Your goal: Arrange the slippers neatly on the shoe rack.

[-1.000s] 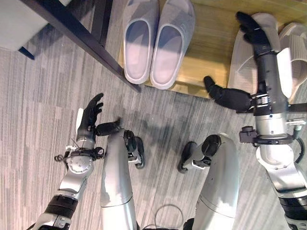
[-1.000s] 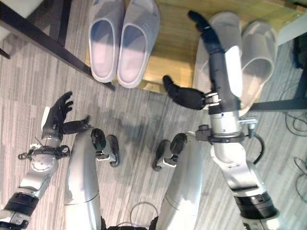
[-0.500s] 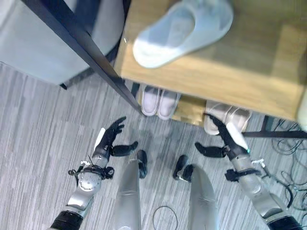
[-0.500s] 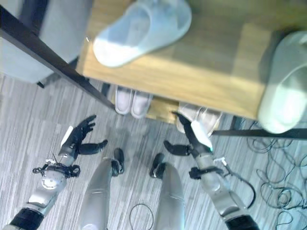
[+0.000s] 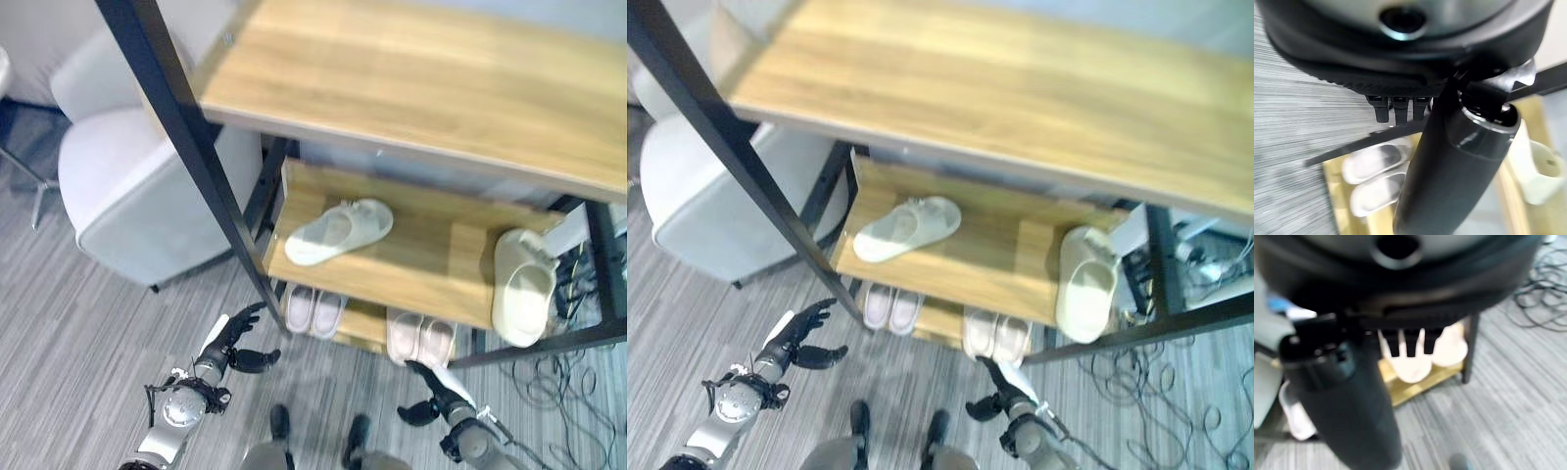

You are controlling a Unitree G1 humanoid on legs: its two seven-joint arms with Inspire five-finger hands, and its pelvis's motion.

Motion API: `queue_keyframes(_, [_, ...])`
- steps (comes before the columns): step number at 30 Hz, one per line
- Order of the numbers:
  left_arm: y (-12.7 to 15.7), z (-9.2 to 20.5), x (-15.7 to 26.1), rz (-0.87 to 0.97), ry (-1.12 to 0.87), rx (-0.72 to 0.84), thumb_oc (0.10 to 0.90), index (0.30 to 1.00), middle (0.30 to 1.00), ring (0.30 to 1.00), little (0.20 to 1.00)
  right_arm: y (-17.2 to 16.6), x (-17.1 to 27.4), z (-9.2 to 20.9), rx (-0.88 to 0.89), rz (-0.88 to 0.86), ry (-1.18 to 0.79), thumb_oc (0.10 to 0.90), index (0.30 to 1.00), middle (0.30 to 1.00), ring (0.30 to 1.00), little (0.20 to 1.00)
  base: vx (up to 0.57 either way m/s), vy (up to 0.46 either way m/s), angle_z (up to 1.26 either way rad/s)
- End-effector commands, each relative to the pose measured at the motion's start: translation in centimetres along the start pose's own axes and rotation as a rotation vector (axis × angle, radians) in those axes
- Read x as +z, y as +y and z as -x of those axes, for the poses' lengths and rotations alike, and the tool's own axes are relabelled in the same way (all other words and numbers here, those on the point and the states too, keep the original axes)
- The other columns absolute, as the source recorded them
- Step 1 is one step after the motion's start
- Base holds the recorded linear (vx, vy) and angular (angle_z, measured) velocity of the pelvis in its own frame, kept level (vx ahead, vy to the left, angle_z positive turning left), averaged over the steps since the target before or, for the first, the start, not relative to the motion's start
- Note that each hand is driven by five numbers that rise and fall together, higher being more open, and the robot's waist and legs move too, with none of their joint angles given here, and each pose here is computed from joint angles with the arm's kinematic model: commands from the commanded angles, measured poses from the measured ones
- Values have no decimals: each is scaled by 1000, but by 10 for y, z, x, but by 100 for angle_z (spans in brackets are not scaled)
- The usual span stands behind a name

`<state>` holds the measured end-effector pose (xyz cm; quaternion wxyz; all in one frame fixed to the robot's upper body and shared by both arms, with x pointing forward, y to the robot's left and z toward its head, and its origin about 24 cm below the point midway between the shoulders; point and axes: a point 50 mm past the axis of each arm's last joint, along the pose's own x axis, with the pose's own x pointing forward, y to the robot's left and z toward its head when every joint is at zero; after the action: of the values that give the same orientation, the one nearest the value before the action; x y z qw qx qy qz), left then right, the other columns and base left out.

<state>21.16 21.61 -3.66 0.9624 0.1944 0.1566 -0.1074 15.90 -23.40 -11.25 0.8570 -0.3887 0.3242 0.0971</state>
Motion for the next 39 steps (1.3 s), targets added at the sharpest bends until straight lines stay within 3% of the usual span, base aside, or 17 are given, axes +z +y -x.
queue_keyframes(1, [-6,-3,24,-20,-132,-62,800,900,900,900,900,-6,-3,1,-18,-1,-10,800,900,900,900,900,64,-47,3])
queue_keyframes(12, [-10,3,62,97,-306,-96,800,900,900,900,900,25,-18,11,40,-74,89,800,900,900,900,900,8,-74,0])
queue_keyframes(22, [-3,-4,112,171,-520,49,800,900,900,900,900,41,-27,20,55,-98,144,800,900,900,900,900,-2,-41,-2])
queue_keyframes(33, [-2,-32,156,47,-647,185,800,900,900,900,900,51,-35,26,63,-93,189,800,900,900,900,900,10,-11,-5])
queue_keyframes(39, [7,-47,174,-116,-684,269,800,900,900,900,900,52,-40,30,62,-94,201,800,900,900,900,900,25,11,-6])
